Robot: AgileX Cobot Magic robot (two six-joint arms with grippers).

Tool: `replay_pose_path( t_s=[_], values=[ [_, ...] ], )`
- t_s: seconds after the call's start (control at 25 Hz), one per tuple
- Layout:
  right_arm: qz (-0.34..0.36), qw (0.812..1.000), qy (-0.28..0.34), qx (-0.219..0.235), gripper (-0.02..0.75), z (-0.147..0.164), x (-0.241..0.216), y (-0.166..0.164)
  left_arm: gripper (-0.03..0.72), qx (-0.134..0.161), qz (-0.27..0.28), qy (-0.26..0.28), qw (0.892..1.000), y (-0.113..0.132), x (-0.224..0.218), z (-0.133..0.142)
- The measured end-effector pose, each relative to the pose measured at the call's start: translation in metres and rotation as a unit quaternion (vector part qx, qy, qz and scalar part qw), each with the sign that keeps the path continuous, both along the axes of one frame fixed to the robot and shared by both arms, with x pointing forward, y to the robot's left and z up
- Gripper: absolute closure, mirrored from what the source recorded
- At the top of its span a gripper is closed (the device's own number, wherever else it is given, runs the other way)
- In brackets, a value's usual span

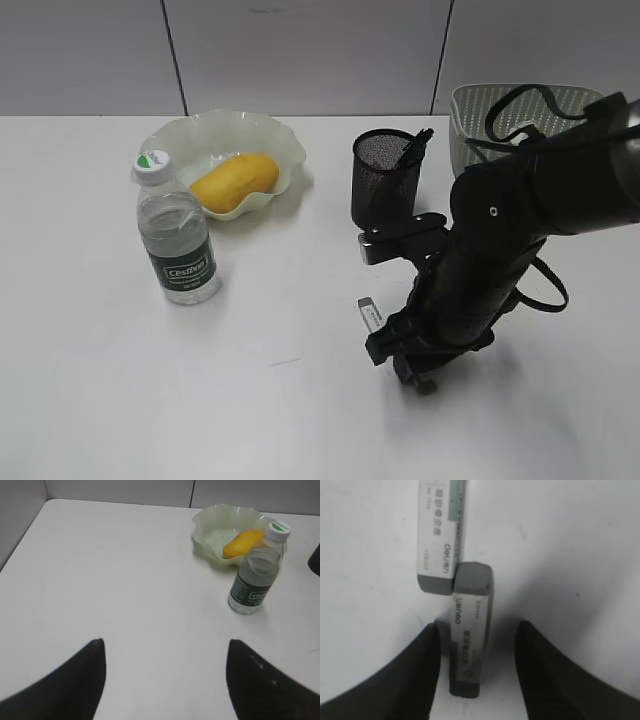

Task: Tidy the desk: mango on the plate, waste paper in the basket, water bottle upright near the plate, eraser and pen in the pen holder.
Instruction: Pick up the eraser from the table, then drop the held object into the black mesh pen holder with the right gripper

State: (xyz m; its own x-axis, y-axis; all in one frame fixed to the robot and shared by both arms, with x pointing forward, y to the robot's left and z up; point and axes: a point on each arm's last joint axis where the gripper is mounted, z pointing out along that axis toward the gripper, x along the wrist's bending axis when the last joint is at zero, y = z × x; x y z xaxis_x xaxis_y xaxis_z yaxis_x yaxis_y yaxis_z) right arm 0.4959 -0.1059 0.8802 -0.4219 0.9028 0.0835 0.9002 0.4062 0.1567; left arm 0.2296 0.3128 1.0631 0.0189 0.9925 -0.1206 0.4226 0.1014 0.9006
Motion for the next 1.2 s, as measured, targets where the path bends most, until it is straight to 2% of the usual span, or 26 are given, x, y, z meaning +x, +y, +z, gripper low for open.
replay_pose_path(
  t_s=[0.12, 0.24, 0.28, 0.44, 0.52, 0.56, 0.6, 0.68, 0.76, 0.84, 0.88, 1.08, 1.2],
  values=[
    [-0.001, 1.000, -0.005, 0.003, 0.384, -0.002, 0.002, 0.001, 0.128, -0.003, -0.004, 0.001, 1.000, -0.001, 0.000, 0.000],
    [0.000, 1.000, -0.008, 0.004, 0.543, -0.002, 0.002, 0.001, 0.128, -0.005, -0.005, 0.001, 1.000, -0.001, 0.000, 0.000],
    [0.000, 1.000, -0.008, 0.003, 0.575, -0.002, 0.002, 0.001, 0.128, -0.005, -0.005, 0.001, 1.000, -0.001, 0.000, 0.000],
    [0.007, 1.000, -0.017, 0.004, 0.573, 0.005, 0.002, 0.000, 0.129, -0.005, -0.005, 0.001, 1.000, -0.001, 0.000, 0.000],
    [0.010, 0.998, -0.054, 0.024, 0.573, 0.025, 0.001, -0.001, 0.129, -0.005, -0.005, 0.001, 1.000, -0.001, 0.000, 0.000],
    [0.014, 0.994, -0.093, 0.045, 0.573, 0.041, 0.002, -0.002, 0.129, -0.005, -0.006, 0.000, 1.000, -0.001, 0.000, 0.000],
    [0.020, 0.986, -0.148, 0.073, 0.573, 0.060, 0.003, -0.002, 0.129, -0.005, -0.005, 0.000, 1.000, -0.001, 0.000, 0.000],
    [0.030, 0.955, -0.266, 0.130, 0.573, 0.094, 0.011, -0.004, 0.129, -0.005, -0.006, 0.000, 1.000, -0.001, 0.000, 0.000],
    [0.029, 0.903, -0.386, 0.188, 0.573, 0.119, 0.030, -0.006, 0.129, -0.005, -0.006, -0.001, 1.000, -0.001, 0.000, 0.000],
    [0.005, 0.864, -0.453, 0.217, 0.573, 0.126, 0.054, -0.013, 0.129, -0.005, -0.006, -0.001, 1.000, -0.001, 0.000, 0.000],
    [-0.007, 0.854, -0.470, 0.222, 0.573, 0.124, 0.068, -0.016, 0.129, -0.005, -0.006, -0.001, 1.000, -0.001, 0.000, 0.000],
    [-0.023, 0.851, -0.477, 0.216, 0.572, 0.098, 0.112, -0.009, 0.129, -0.005, -0.006, -0.001, 1.000, -0.001, 0.000, 0.000],
    [-0.022, 0.857, -0.470, 0.212, 0.517, 0.085, 0.124, -0.003, 0.129, -0.005, -0.006, -0.001, 1.000, -0.001, 0.000, 0.000]
  ],
)
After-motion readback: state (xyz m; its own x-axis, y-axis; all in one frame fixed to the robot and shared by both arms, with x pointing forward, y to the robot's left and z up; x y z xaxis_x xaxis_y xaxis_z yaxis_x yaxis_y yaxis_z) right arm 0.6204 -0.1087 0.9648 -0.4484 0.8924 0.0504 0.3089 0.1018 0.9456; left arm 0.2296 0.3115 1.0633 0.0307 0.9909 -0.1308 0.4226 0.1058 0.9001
